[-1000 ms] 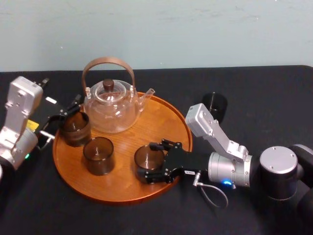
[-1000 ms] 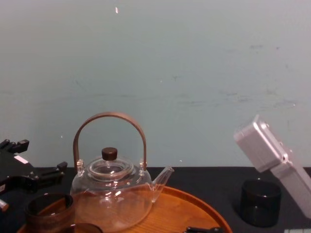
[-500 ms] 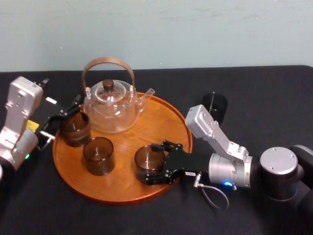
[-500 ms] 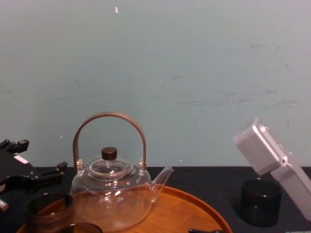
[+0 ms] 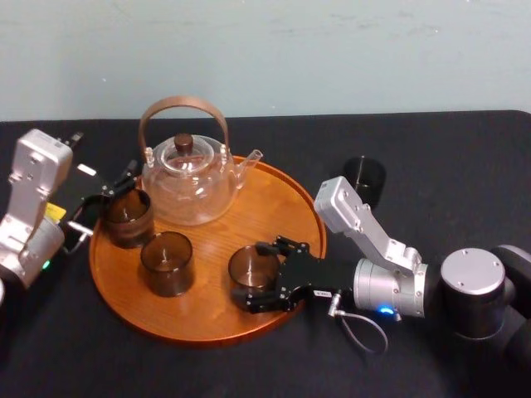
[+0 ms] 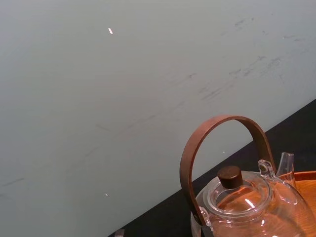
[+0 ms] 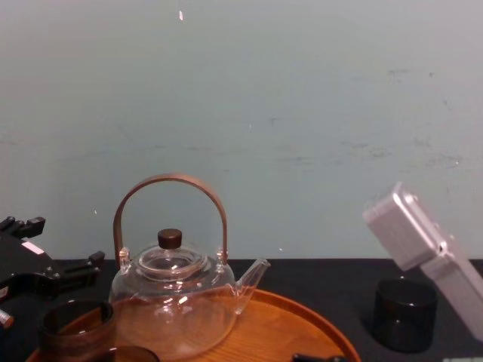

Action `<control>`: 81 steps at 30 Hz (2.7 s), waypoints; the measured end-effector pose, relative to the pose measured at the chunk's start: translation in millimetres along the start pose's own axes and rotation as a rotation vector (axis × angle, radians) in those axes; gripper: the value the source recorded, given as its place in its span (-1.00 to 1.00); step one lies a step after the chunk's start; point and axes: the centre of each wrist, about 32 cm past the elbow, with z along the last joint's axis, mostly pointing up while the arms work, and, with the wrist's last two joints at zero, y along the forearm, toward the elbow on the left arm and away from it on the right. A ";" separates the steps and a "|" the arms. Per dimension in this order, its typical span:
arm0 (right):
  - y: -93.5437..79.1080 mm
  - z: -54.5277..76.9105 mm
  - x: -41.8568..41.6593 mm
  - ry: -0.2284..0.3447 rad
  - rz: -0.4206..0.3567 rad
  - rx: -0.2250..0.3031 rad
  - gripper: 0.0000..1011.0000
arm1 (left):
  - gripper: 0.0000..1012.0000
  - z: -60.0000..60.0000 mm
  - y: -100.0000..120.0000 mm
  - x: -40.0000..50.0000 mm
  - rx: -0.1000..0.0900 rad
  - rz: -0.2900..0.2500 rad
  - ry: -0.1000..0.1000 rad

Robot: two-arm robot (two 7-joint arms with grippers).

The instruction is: Pick up the glass from the table and place it on the tray.

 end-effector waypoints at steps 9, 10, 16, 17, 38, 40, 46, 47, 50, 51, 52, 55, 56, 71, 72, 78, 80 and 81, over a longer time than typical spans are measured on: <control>-16.5 1.8 3.8 0.013 0.007 0.029 0.98 | 0.98 0.0 0.0 0.0 0.000 0.000 0.000; -21.1 1.7 3.9 0.015 0.008 0.032 0.98 | 0.98 0.0 0.0 0.0 0.000 0.000 0.000; -44.5 0.4 3.1 0.018 0.008 0.042 0.98 | 0.98 0.0 0.0 0.0 0.000 0.000 0.000; -47.5 0.4 2.9 0.018 0.008 0.044 0.98 | 0.98 0.0 0.0 0.0 0.000 0.000 0.000; -125.8 -5.1 8.7 0.026 -0.209 0.060 0.98 | 0.98 0.0 0.0 0.0 0.000 0.000 0.000; -127.4 -5.9 10.2 0.038 -0.246 0.055 0.98 | 0.98 0.0 0.0 0.0 0.000 0.000 0.000; -128.5 -7.2 16.1 0.081 -0.363 0.034 0.98 | 0.98 0.0 0.0 0.0 0.000 0.000 0.000; -127.9 -6.9 17.8 0.090 -0.388 0.029 0.98 | 0.98 0.0 0.0 0.0 0.000 0.000 0.000; -126.9 -6.6 20.4 0.103 -0.420 0.022 0.98 | 0.98 0.0 0.0 0.0 0.000 0.000 0.000; -126.4 -6.0 22.3 0.111 -0.438 0.018 0.98 | 0.98 0.0 0.0 0.0 0.000 0.000 0.000; -126.2 -5.8 22.9 0.113 -0.444 0.016 0.98 | 0.98 0.0 0.0 0.0 0.000 0.000 0.000; -124.2 -5.5 26.5 0.130 -0.474 0.004 0.98 | 0.98 0.0 0.0 0.0 0.000 0.000 0.000; -123.8 -5.5 27.3 0.134 -0.480 0.000 0.98 | 0.98 0.0 0.0 0.0 0.000 0.000 0.000; -107.6 -6.0 47.3 0.208 -0.529 -0.056 0.98 | 0.98 0.0 0.0 0.0 0.000 0.000 0.000; -106.4 -5.9 48.5 0.211 -0.531 -0.058 0.98 | 0.98 0.0 0.0 0.0 0.000 0.000 0.000; -96.7 -6.6 58.0 0.221 -0.537 -0.067 0.98 | 0.98 0.0 0.0 0.0 0.000 0.000 0.000; -93.3 -6.6 61.2 0.222 -0.538 -0.070 0.98 | 0.98 0.0 0.0 0.0 0.000 0.000 0.000; -92.1 -6.7 62.4 0.222 -0.539 -0.072 0.98 | 0.98 0.0 0.0 0.0 0.000 0.000 0.000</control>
